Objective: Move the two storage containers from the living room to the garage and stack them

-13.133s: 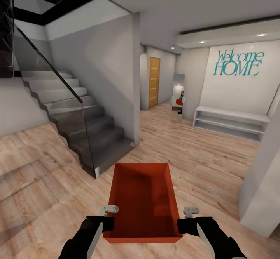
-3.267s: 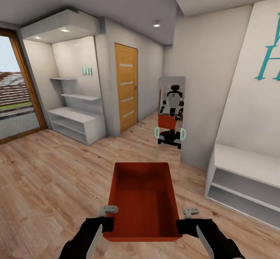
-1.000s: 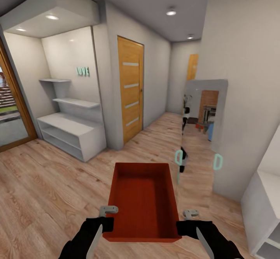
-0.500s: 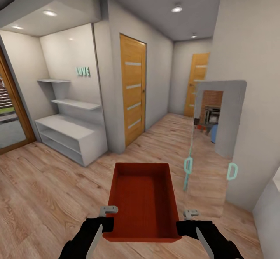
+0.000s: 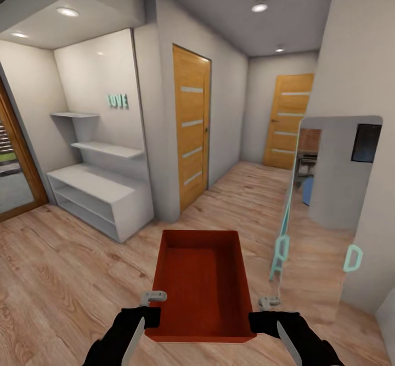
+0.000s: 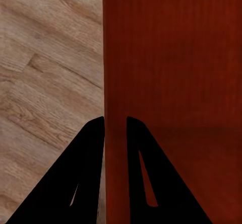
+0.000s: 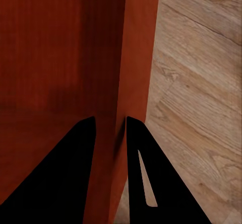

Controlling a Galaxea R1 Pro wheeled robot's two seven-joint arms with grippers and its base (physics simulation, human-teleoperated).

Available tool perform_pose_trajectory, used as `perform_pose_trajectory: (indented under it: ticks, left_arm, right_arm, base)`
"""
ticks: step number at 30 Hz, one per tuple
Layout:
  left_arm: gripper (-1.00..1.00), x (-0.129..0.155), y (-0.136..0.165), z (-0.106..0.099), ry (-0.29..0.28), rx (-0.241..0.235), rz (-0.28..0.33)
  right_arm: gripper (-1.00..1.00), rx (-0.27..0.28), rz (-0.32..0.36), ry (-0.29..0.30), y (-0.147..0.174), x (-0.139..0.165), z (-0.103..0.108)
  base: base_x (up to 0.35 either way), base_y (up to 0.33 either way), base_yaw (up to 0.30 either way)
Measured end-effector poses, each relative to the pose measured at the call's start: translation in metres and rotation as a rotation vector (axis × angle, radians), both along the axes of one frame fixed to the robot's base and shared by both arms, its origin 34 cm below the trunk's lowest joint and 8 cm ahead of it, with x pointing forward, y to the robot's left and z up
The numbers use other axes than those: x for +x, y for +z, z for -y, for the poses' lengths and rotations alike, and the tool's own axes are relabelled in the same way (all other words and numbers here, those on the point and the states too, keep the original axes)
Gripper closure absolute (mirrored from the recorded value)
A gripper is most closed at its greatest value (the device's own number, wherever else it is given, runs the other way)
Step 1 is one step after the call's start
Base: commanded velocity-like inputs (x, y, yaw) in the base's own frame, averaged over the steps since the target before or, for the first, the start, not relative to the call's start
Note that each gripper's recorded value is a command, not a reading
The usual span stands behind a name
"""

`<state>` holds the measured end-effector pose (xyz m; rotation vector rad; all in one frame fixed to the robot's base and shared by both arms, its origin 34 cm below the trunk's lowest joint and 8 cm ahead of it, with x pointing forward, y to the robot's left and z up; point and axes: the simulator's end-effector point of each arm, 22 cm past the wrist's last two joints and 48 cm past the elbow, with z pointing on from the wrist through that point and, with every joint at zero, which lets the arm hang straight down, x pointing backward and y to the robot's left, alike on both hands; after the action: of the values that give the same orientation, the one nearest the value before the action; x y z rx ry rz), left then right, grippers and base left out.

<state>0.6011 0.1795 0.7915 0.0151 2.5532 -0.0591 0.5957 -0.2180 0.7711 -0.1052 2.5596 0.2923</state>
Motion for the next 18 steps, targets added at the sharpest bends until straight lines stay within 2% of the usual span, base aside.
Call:
perform_pose_trajectory:
  ticks: [18]
  left_arm:
    - [1.00, 0.0001, 0.0001, 0.0002, -0.001, 0.000, 0.000]
  right_arm:
    - [1.00, 0.001, 0.000, 0.000, 0.0001, 0.0000, 0.0001]
  base:
    - [0.307, 0.171, 0.000]
